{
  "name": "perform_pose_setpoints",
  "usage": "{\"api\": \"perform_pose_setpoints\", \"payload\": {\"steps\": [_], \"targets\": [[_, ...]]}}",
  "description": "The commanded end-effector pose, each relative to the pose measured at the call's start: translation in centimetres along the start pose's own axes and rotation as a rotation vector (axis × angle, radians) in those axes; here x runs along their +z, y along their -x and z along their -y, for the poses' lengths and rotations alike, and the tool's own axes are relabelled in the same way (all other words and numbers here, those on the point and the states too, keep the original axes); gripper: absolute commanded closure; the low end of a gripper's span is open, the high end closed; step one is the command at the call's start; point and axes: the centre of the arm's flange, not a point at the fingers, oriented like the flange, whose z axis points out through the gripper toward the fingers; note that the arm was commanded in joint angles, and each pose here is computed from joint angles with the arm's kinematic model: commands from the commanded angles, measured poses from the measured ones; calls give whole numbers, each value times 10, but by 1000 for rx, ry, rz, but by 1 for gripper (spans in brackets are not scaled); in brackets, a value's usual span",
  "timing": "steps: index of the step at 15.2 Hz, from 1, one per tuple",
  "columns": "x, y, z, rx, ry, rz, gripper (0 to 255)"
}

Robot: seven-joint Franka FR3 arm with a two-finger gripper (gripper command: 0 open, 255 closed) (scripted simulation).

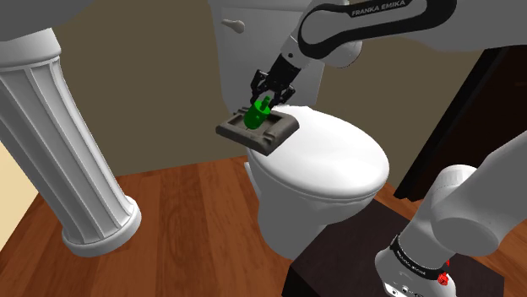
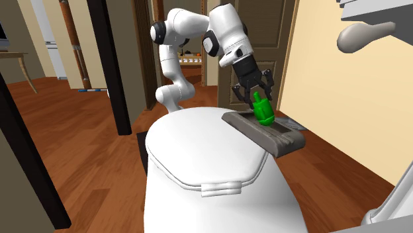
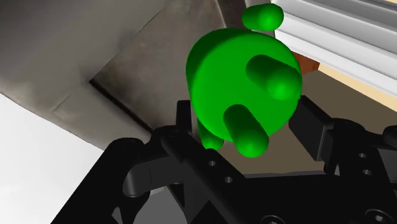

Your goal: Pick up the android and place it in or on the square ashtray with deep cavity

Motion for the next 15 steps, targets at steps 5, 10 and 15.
{"api": "perform_pose_setpoints", "payload": {"steps": [5,10,15], "targets": [[7,2,-2,0,1,1,255],[7,2,-2,0,1,1,0],[-6,2,-2,0,1,1,0]]}}
